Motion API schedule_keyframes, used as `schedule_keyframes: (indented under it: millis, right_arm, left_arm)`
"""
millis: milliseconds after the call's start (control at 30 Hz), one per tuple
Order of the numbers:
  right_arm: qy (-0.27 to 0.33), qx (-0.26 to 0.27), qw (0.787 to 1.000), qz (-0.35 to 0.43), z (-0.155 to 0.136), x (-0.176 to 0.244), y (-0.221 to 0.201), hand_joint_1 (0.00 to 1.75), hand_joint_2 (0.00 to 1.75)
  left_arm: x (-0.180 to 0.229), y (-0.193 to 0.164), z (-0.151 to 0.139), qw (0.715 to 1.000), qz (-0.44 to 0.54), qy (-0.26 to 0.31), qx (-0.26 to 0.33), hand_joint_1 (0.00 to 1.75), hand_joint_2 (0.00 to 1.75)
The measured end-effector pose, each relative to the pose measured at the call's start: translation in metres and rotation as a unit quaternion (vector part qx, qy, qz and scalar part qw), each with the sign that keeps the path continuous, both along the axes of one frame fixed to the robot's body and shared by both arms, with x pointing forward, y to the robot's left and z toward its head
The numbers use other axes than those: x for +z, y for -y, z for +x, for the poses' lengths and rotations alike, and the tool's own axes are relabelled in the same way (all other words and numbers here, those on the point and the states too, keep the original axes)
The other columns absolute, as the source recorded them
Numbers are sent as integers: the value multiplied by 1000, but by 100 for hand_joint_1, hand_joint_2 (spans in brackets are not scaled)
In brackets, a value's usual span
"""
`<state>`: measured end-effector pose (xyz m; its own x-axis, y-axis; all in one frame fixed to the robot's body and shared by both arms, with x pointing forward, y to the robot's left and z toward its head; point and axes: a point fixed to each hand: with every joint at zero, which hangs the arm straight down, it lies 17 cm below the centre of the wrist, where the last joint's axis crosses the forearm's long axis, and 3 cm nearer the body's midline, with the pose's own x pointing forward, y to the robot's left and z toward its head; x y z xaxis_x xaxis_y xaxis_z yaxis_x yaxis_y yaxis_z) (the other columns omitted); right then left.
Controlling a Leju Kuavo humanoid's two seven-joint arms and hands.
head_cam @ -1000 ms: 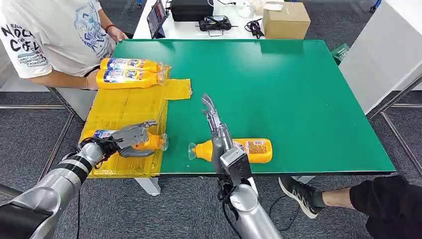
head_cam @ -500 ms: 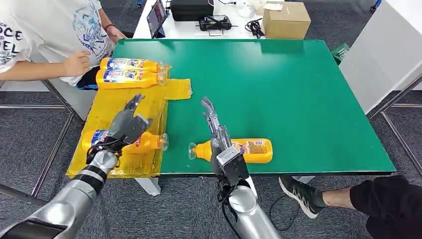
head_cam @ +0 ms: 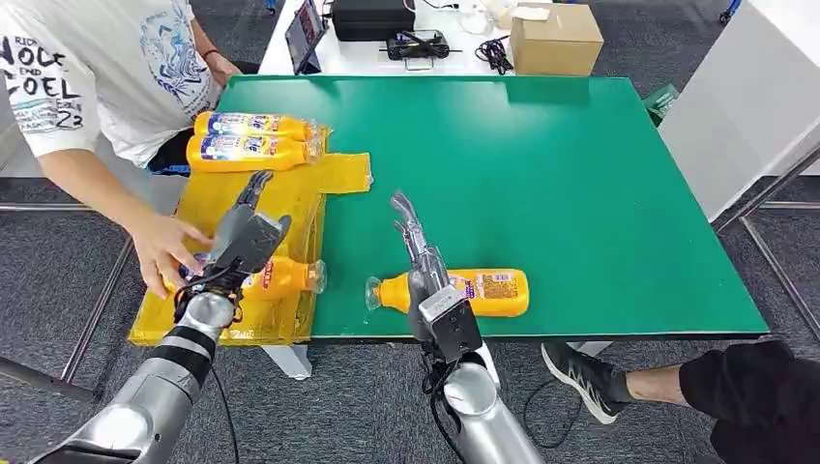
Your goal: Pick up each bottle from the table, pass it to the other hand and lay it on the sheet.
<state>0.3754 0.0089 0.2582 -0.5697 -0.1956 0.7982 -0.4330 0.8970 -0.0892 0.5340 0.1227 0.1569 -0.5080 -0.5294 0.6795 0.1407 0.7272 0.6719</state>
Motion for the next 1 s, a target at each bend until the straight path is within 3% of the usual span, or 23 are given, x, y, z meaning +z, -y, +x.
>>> schedule_keyframes:
  millis: [167,233,300,467,500,533,633,733,833,1000]
  right_arm:
    - [0,0,1000,0,0,0,0,0,0]
    - [0,-1,1000,-1,0,0,0,0,0]
    - [1,-7,1000,-3,1,0,1,0,0]
    - [16,-45,998,-33,6,-4,7,0,0]
    - [19,-59,997,-55,9,-8,8,0,0]
    - [20,-71,994,-79,12,-13,10,0,175]
    - [-5,-101,972,-214,34,-57,20,0,175]
    - [-67,-110,913,-388,74,-135,70,0,175]
    - [-66,-121,882,-452,98,-158,119,0,175]
    - [-84,-124,856,-495,104,-177,151,0,175]
  left_arm:
    - [1,-1,0,1000,-2,1,2,0,0]
    - [12,-7,1,999,-8,33,22,0,0]
    - [37,-20,2,994,-58,72,59,0,0]
    - [78,-56,-4,963,-217,104,122,0,0]
    - [85,-63,-8,954,-245,115,128,0,175]
    - [89,-74,-12,945,-271,121,138,0,175]
    - [90,-102,-19,916,-361,93,151,0,175]
    - [60,-89,-43,926,-358,45,109,0,175]
    - [35,-86,-65,933,-341,30,111,0,175]
    - [29,-81,-72,935,-337,23,108,0,175]
